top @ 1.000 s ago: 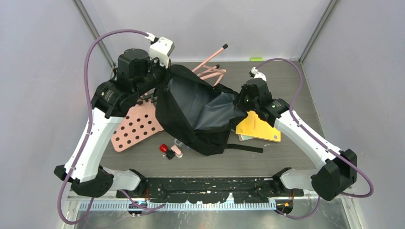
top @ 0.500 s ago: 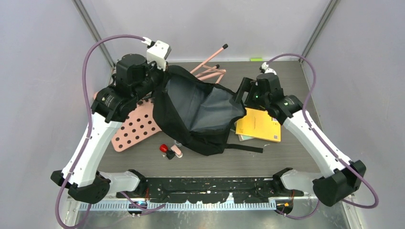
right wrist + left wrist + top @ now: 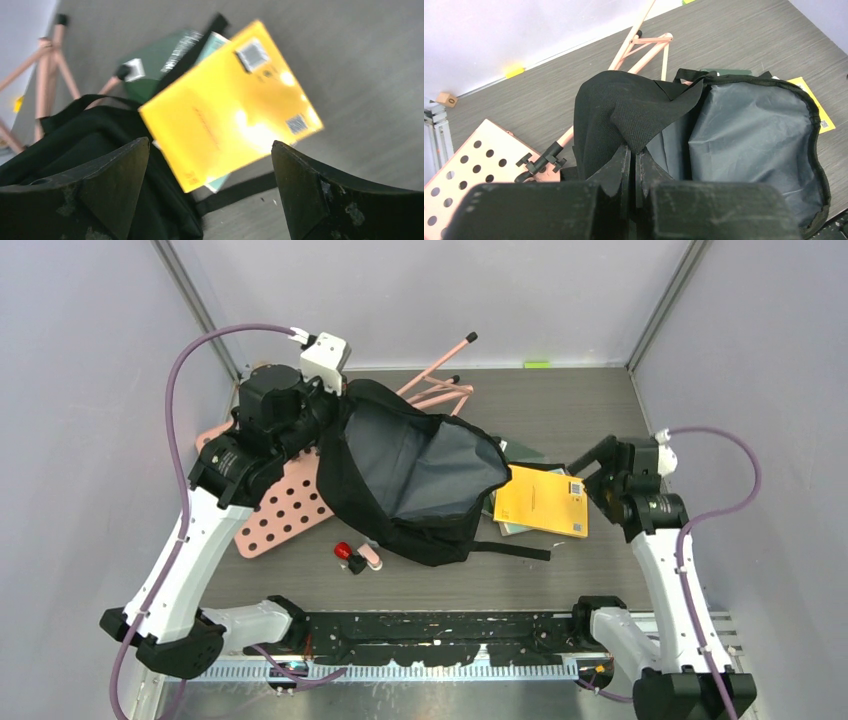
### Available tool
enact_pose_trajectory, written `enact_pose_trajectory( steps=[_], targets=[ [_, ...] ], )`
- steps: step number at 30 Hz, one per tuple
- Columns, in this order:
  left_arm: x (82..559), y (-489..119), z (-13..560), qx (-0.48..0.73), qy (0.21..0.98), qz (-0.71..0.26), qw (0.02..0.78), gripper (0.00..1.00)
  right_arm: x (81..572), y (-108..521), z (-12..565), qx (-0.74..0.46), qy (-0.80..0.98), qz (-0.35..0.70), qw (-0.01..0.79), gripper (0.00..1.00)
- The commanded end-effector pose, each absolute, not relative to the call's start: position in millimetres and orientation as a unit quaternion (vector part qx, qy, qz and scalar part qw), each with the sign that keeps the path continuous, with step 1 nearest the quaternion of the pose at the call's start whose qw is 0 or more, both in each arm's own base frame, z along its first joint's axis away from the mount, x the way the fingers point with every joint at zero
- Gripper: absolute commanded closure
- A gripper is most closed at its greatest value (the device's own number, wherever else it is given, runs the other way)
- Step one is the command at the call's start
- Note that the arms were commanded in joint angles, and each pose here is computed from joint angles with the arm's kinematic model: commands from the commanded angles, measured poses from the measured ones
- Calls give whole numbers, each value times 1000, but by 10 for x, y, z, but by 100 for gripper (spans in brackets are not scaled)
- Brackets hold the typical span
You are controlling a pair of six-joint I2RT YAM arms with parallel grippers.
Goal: Pack the student bag
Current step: Pick up the book from the center of the board.
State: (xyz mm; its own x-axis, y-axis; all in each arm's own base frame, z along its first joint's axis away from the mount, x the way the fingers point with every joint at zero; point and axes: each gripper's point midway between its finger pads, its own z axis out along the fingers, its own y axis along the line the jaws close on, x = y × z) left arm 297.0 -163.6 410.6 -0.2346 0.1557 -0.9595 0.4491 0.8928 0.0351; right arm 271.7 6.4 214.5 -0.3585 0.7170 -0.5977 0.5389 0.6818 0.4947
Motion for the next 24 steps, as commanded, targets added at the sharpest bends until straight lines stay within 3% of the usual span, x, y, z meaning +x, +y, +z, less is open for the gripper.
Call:
enact_pose_trajectory(
  steps=[1,10,20,24],
  targets=[
    [2954,-1682,4446,180,734,-159,635,100,2463,-98,1768,502,771,105,378,1],
    [2955,-1756,4374,188,736,-173,627,100,2197,-69,1139,627,691,137,333,3],
    [2935,-1752,4413,187,732,-176,631,100,2202,-69,572,651,678,133,314,3],
    [2932,-1758,4423,187,731,-178,632,100,2307,-126,527,644,671,135,341,4]
  ],
)
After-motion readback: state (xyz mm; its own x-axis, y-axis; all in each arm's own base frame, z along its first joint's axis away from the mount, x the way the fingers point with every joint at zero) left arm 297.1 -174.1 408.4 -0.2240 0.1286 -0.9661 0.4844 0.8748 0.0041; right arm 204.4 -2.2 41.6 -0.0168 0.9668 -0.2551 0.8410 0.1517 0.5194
